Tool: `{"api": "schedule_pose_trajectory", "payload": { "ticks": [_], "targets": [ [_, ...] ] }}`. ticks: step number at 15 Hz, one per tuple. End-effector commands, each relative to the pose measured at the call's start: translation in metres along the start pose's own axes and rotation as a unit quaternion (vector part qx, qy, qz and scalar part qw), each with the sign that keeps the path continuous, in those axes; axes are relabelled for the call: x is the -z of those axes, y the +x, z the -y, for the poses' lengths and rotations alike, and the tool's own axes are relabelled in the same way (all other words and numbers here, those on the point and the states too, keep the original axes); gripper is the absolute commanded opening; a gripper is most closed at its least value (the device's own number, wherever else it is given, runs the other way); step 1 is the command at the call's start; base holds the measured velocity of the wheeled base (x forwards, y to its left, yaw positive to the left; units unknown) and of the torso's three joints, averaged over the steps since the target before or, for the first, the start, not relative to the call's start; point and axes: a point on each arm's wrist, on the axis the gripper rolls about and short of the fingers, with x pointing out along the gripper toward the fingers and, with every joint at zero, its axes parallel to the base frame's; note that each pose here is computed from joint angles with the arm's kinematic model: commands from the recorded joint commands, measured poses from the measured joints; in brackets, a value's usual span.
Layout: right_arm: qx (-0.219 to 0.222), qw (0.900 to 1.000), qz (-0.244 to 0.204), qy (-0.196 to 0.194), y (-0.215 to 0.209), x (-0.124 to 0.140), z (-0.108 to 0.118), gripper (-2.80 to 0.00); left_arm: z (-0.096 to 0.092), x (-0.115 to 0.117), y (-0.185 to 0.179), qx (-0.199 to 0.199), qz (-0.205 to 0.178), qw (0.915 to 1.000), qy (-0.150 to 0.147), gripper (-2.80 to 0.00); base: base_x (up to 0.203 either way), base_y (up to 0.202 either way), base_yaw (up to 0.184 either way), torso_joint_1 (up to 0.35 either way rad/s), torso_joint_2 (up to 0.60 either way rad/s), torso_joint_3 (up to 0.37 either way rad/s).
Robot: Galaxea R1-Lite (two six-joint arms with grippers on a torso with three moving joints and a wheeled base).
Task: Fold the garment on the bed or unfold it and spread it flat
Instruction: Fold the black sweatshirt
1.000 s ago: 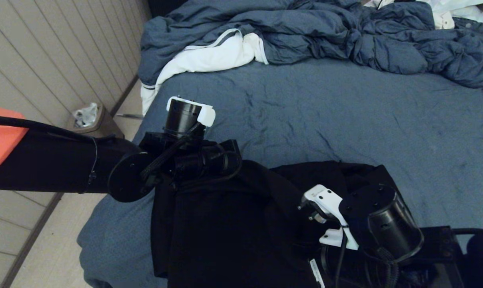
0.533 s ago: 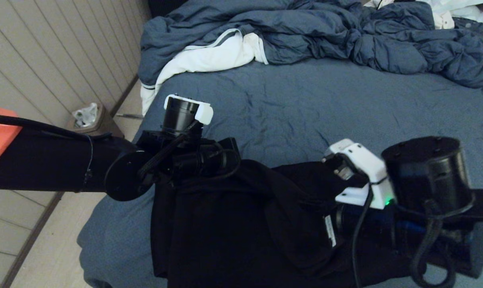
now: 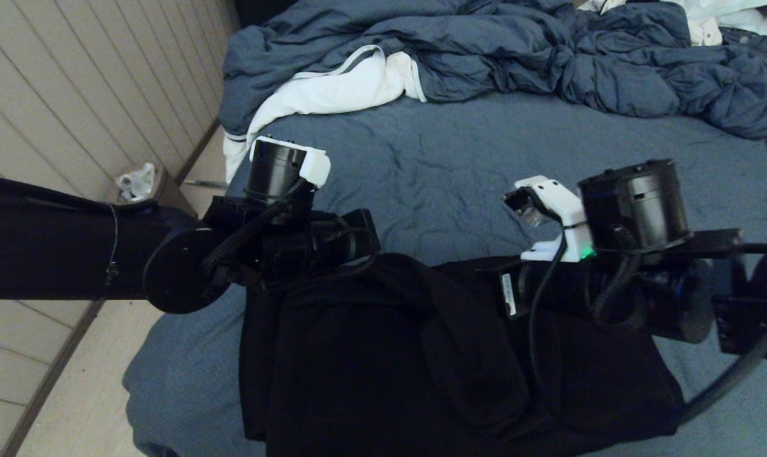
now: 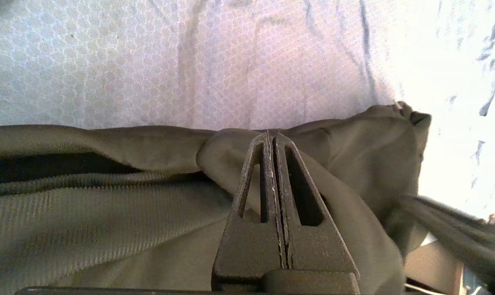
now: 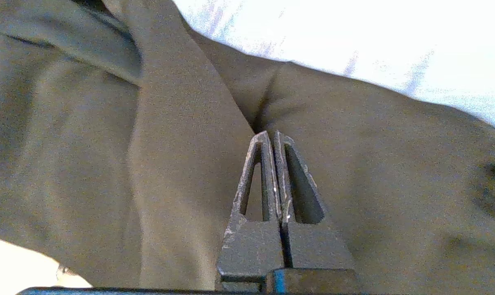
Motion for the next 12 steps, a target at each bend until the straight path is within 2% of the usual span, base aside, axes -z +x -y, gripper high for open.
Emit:
{"api": "schedule_pose_trajectory", "payload": {
  "ticks": [1, 3, 7, 10, 12],
  "targets": [
    [0.001, 0.999, -0.043, -0.004, 0.034, 0.013, -0.004, -2.80, 0.002, -0.005, -0.005, 0.001, 0.007, 1.0000, -0.003, -2.80, 0.000, 0.000, 0.000, 0.000, 0.00, 0.000],
    [-0.023, 0.998, -0.055, -0.019, 0.042, 0.018, -0.023, -2.80, 0.002, -0.010, -0.010, 0.001, 0.014, 0.9999, -0.004, -2.80, 0.000, 0.000, 0.000, 0.000, 0.00, 0.000],
    [-0.094, 0.992, -0.067, -0.047, 0.028, 0.031, -0.073, -2.80, 0.001, -0.010, -0.010, 0.001, 0.013, 0.9999, -0.004, -2.80, 0.000, 0.000, 0.000, 0.000, 0.00, 0.000],
    [-0.098, 0.988, -0.108, -0.057, 0.036, 0.055, -0.078, -2.80, 0.001, -0.010, -0.010, 0.001, 0.013, 0.9999, -0.004, -2.80, 0.000, 0.000, 0.000, 0.000, 0.00, 0.000],
    [-0.096, 0.986, -0.119, -0.059, 0.038, 0.061, -0.078, -2.80, 0.001, -0.010, -0.010, 0.001, 0.013, 0.9999, -0.004, -2.80, 0.000, 0.000, 0.000, 0.000, 0.00, 0.000]
  ]
}}
